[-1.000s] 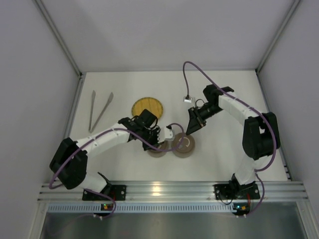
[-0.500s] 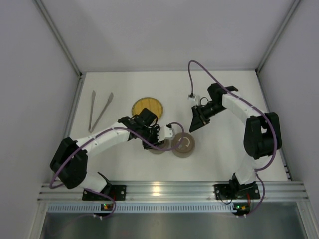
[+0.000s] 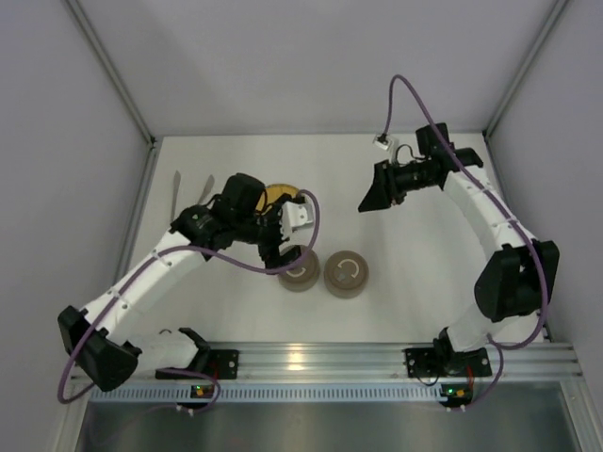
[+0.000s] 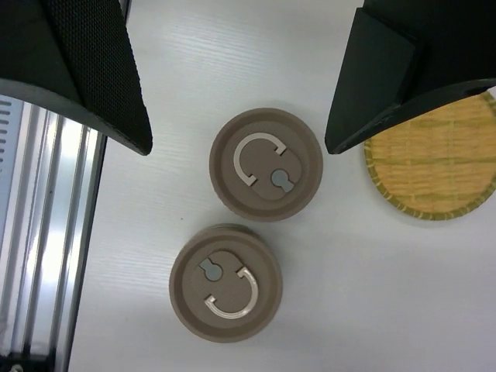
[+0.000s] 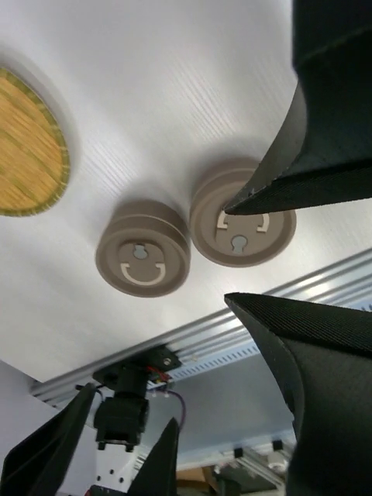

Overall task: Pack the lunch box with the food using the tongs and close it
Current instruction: Reset both arms

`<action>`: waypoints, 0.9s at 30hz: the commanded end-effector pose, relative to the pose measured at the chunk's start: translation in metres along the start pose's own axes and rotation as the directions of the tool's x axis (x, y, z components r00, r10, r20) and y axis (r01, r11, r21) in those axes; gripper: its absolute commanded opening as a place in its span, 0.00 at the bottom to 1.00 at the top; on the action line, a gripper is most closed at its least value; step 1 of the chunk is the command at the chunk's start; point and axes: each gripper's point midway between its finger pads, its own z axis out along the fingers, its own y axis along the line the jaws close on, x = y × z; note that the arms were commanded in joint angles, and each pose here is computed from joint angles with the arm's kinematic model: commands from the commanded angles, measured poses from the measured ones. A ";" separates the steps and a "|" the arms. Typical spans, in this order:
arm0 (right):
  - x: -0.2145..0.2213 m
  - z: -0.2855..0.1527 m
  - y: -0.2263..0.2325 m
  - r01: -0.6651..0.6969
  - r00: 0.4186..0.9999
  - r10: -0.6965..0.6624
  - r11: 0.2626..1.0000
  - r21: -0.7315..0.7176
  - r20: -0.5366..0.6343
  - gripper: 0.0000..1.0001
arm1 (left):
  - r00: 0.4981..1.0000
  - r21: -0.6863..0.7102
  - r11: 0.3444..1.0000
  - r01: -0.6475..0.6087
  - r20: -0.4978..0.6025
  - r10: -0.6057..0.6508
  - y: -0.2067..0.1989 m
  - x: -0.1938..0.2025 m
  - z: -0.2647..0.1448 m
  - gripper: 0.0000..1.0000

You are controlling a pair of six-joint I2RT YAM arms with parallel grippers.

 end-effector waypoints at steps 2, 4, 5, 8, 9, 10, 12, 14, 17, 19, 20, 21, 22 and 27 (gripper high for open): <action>-0.045 -0.046 0.008 0.032 0.971 -0.048 0.997 0.073 0.235 0.58 | 0.980 -0.100 0.980 0.172 0.117 -0.160 0.026 -0.015 -0.041 0.99; -0.040 -0.059 0.000 0.010 0.961 -0.038 0.995 0.102 0.275 0.71 | 0.960 -0.206 0.945 0.254 0.175 -0.220 0.052 -0.022 -0.059 0.99; -0.042 -0.068 0.003 0.034 0.951 -0.071 0.991 0.126 0.302 0.85 | 0.945 -0.287 0.906 0.312 0.194 -0.264 0.072 -0.017 -0.070 0.99; -0.028 -0.092 -0.014 -0.006 0.945 -0.066 0.976 0.219 0.321 0.99 | 0.869 -0.489 0.719 0.494 0.265 -0.417 0.124 0.003 -0.108 0.99; -0.024 -0.097 -0.020 -0.026 0.944 -0.054 0.971 0.238 0.324 0.99 | 0.840 -0.463 0.701 0.543 0.297 -0.454 0.128 0.005 -0.112 0.98; -0.021 -0.112 -0.031 -0.067 0.936 -0.034 0.960 0.273 0.349 0.99 | 0.800 -0.478 0.642 0.599 0.339 -0.495 0.141 0.020 -0.127 0.99; -0.013 -0.129 -0.045 -0.117 0.924 -0.015 0.941 0.318 0.383 0.99 | 0.736 -0.448 0.586 0.675 0.363 -0.571 0.150 0.039 -0.127 0.98; -0.002 -0.158 -0.072 -0.175 0.907 -0.021 0.889 0.422 0.421 1.00 | 0.674 -0.467 0.499 0.730 0.371 -0.638 0.163 0.070 -0.128 0.99; 0.021 -0.182 -0.107 -0.224 0.910 -0.042 0.789 0.572 0.413 0.99 | 0.603 -0.485 0.399 0.778 0.398 -0.691 0.180 0.109 -0.133 0.98; 0.036 -0.187 -0.125 -0.234 0.914 -0.063 0.723 0.649 0.400 1.00 | 0.563 -0.497 0.345 0.796 0.399 -0.723 0.183 0.137 -0.131 0.99; 0.041 -0.187 -0.132 -0.238 0.914 -0.069 0.705 0.668 0.399 0.99 | 0.557 -0.509 0.328 0.795 0.400 -0.728 0.185 0.145 -0.131 0.99; 0.051 -0.182 -0.142 -0.246 0.915 -0.066 0.690 0.680 0.398 0.99 | 0.554 -0.524 0.313 0.792 0.401 -0.730 0.186 0.156 -0.128 0.98; 0.058 -0.182 -0.148 -0.257 0.917 -0.059 0.670 0.697 0.395 0.99 | 0.546 -0.538 0.293 0.791 0.402 -0.735 0.187 0.164 -0.129 0.99; 0.081 -0.172 -0.162 -0.266 0.931 -0.020 0.648 0.714 0.366 0.99 | 0.538 -0.588 0.240 0.773 0.407 -0.738 0.186 0.186 -0.134 0.98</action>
